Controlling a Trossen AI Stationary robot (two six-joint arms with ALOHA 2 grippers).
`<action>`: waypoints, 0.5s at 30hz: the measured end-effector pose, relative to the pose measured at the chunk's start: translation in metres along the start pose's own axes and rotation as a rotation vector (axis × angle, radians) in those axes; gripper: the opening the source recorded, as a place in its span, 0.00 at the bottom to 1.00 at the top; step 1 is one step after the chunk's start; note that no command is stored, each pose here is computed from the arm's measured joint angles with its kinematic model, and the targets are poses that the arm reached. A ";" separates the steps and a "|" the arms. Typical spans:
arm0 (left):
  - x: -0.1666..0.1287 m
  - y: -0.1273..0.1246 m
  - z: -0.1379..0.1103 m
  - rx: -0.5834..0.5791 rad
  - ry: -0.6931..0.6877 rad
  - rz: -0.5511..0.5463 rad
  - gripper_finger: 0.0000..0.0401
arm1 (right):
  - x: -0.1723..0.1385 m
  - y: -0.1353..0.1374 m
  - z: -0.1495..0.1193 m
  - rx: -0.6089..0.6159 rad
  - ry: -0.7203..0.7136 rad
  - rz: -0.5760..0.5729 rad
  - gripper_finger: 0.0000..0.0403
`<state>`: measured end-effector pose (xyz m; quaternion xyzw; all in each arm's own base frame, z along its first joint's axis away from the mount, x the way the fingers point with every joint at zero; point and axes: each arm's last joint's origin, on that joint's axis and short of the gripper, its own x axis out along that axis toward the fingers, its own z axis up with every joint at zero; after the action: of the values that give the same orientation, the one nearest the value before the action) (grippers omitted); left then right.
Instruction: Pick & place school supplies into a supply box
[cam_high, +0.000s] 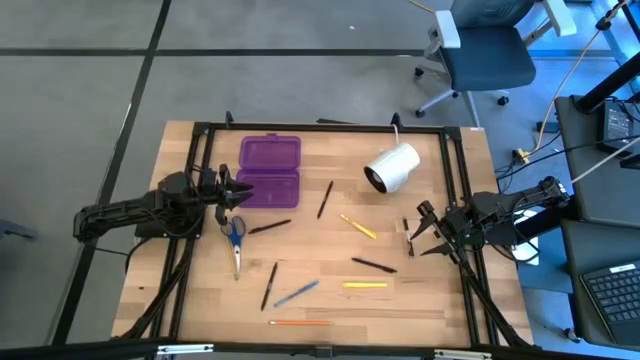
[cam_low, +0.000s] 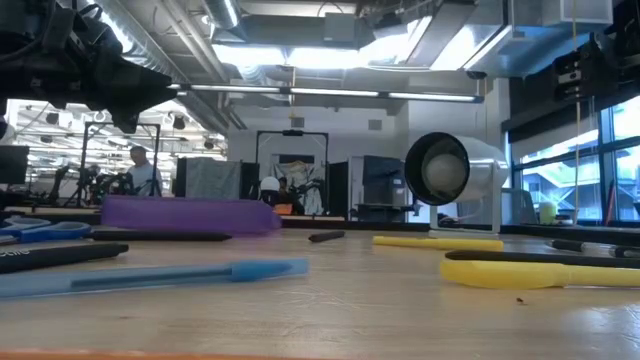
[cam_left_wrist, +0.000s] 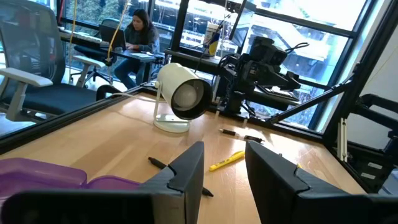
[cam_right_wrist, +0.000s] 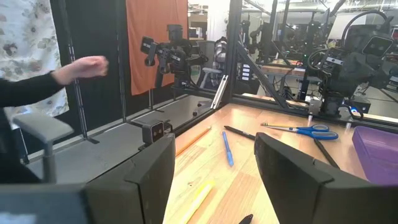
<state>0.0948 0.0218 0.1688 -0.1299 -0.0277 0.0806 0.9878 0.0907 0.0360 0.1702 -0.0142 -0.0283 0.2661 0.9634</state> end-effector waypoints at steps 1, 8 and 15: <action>0.000 0.000 0.000 0.000 0.000 0.000 0.28 | 0.000 0.000 0.000 0.000 0.000 0.000 0.56; 0.000 0.000 0.000 0.000 0.000 0.000 0.28 | 0.000 0.000 0.000 0.000 0.000 0.000 0.56; 0.000 0.000 0.000 0.000 0.000 0.000 0.28 | 0.000 0.000 0.000 0.009 0.000 0.000 0.56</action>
<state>0.0948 0.0218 0.1688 -0.1299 -0.0276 0.0807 0.9878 0.0907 0.0360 0.1701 -0.0097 -0.0269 0.2662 0.9635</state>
